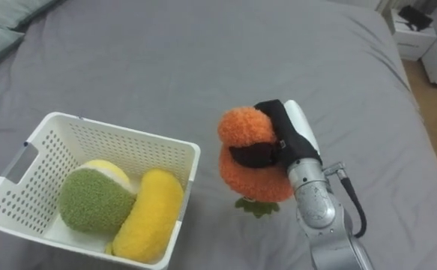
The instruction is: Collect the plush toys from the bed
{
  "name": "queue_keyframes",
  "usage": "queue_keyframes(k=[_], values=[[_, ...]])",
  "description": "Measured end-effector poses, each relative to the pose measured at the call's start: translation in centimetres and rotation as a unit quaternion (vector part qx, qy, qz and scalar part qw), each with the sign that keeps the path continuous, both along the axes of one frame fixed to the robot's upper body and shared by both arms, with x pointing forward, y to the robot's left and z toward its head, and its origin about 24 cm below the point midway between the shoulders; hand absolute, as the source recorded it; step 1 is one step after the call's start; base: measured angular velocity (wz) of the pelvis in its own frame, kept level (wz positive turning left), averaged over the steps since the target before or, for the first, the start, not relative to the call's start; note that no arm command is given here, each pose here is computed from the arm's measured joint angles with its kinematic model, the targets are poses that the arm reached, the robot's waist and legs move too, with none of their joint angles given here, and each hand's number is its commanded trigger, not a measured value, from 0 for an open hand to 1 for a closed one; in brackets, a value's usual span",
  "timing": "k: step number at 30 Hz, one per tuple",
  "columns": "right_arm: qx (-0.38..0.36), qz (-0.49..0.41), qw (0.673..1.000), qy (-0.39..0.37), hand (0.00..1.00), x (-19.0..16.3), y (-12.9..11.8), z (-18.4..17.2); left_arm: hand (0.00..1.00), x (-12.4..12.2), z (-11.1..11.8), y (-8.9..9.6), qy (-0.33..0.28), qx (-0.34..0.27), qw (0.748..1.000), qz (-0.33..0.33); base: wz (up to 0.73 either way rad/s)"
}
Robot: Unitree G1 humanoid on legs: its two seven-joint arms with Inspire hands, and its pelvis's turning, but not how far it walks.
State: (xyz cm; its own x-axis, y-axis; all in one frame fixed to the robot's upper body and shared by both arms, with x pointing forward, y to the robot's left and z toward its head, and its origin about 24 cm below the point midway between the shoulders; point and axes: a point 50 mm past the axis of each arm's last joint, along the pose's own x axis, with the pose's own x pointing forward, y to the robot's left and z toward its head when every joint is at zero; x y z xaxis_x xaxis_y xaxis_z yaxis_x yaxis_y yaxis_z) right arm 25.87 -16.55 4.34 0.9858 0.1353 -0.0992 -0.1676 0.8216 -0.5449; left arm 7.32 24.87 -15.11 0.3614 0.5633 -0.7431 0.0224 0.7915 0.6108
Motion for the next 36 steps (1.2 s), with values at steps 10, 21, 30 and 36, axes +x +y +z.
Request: queue_keyframes(k=[10, 21, 30, 36], values=[[-0.019, 0.078, 0.997, -0.017, 1.00, 1.8, 3.9, 2.3, 0.00, -0.2, -0.2, 0.0, 0.024, -0.012, 1.000, -0.005, 0.00], [-0.018, 0.176, 0.983, -0.054, 1.00, 1.6, 8.0, 5.2, 0.00, -0.5, -0.2, 0.0, 0.035, -0.006, 0.999, -0.017, 0.11], [-0.013, 0.231, 0.971, -0.055, 1.00, 1.3, 10.8, 5.9, 0.00, -0.5, -0.3, 0.0, 0.048, -0.003, 0.999, -0.023, 0.03], [-0.021, 0.250, 0.966, -0.058, 1.00, 1.4, 11.3, 6.4, 0.00, -0.5, -0.3, 0.0, 0.052, -0.007, 0.998, -0.028, 0.04]])
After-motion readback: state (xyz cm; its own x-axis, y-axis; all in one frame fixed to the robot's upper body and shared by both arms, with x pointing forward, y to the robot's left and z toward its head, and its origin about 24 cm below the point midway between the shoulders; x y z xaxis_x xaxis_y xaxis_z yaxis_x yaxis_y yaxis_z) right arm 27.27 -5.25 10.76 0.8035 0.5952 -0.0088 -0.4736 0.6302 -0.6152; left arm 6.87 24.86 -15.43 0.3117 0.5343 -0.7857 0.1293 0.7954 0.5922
